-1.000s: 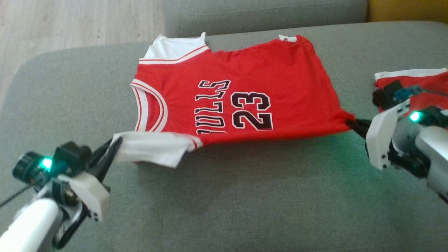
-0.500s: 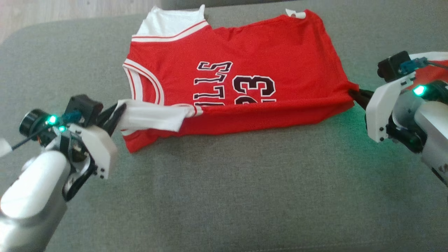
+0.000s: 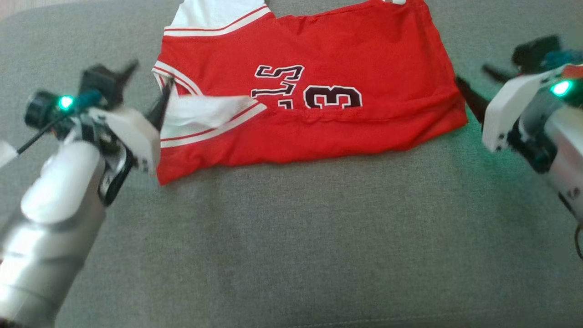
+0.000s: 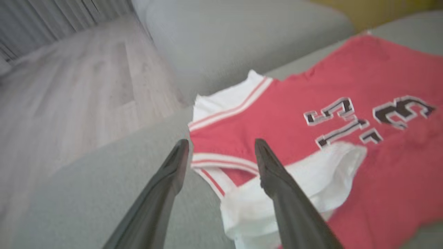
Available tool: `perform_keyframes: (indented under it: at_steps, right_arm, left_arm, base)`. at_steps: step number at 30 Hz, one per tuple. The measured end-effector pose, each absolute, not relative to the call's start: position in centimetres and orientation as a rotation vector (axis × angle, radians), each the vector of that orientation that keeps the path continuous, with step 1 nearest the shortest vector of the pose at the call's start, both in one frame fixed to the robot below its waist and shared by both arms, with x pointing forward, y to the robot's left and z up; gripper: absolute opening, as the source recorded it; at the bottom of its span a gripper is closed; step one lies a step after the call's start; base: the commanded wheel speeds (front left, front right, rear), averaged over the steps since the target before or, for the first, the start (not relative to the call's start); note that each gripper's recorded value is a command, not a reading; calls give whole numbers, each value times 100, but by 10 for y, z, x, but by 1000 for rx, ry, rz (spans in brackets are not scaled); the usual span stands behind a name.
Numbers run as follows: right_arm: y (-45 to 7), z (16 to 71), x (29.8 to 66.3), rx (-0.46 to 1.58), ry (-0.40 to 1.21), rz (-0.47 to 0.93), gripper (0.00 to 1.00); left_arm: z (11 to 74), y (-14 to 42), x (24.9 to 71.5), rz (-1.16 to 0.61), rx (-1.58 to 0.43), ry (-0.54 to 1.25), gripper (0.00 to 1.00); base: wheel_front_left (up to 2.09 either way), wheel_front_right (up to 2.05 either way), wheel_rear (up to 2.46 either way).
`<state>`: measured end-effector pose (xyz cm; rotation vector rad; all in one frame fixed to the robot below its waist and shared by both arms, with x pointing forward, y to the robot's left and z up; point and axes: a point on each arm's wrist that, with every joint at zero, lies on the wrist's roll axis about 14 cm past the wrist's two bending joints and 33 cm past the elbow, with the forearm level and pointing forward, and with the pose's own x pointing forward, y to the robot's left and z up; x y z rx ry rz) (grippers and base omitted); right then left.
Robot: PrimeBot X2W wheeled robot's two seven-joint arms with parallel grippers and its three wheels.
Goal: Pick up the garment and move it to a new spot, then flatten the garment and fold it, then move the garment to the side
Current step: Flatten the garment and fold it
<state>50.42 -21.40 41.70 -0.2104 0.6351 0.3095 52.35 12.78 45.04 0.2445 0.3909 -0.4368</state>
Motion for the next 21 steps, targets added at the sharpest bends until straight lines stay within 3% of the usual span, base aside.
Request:
perform_keyframes:
  at_steps: [6, 14, 17, 21]
  right_arm:
    - [-209, 474, 538, -73, 323, 246, 100]
    - [-209, 562, 554, 81, 23, 183, 100]
    - [-218, 581, 544, 131, -82, 141, 100]
    - [-206, 530, 499, 176, -49, 101, 100]
  left_arm:
    - [520, 124, 553, -333, 149, 39, 100]
    - [577, 115, 530, -258, 8, -182, 100]
    - [583, 111, 507, -239, -26, -231, 100]
    - [552, 108, 472, -216, -82, -174, 100]
  base:
    - [0, 0, 0]
    - [0, 0, 0]
    - [0, 0, 0]
    - [0, 0, 0]
